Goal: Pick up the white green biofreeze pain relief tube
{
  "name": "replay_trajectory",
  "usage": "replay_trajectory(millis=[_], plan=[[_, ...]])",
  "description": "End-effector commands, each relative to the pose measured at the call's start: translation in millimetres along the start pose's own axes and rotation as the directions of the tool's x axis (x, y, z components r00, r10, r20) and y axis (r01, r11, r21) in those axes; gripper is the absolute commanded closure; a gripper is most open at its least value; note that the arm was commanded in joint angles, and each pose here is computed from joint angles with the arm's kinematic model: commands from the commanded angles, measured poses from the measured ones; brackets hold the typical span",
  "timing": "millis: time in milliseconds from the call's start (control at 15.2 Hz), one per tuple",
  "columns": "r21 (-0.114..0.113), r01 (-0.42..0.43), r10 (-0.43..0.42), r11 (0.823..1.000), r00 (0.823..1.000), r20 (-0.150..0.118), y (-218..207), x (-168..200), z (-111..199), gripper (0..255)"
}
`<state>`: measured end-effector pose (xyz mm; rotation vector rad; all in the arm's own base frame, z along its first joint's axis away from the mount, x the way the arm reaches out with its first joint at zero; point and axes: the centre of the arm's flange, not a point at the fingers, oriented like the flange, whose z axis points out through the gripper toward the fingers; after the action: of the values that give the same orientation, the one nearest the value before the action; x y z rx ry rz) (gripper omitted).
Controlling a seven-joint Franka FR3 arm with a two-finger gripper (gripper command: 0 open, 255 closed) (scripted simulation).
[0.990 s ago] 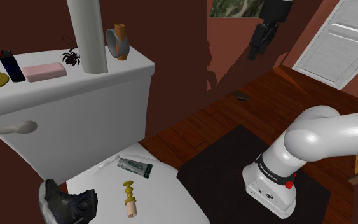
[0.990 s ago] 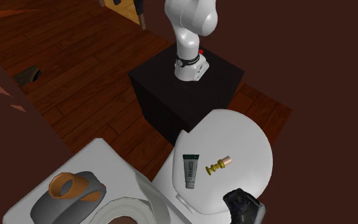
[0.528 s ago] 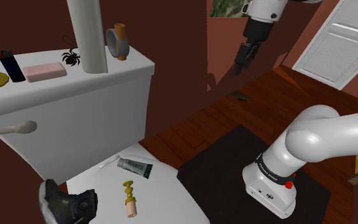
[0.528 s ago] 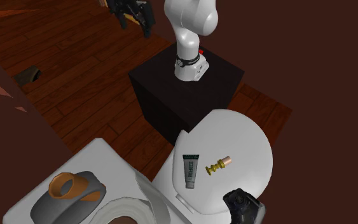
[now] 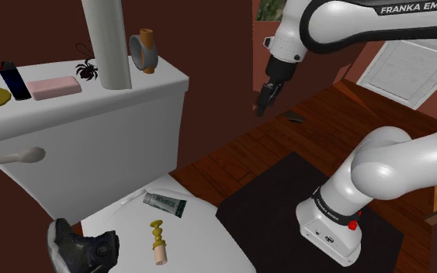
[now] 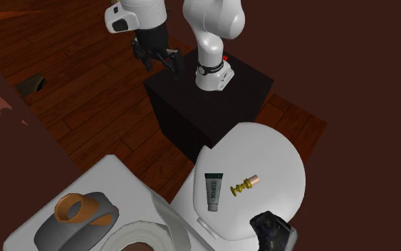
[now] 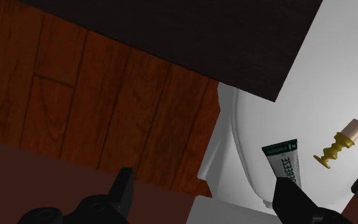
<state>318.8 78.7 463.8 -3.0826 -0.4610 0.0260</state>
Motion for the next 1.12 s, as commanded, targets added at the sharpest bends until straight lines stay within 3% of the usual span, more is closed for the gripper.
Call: replay_trajectory(millis=[0,528,1056], plan=[[0.005,0.025,-0.025,1.000,1.000,-0.015,-10.7,6.0,19.6,0],[0.022,0.127,-0.125,0.992,0.990,-0.060,-58.5,39.7,102.7,0],[0.034,0.227,-0.222,0.973,0.969,-0.107,-111.4,72.0,183.3,0]])
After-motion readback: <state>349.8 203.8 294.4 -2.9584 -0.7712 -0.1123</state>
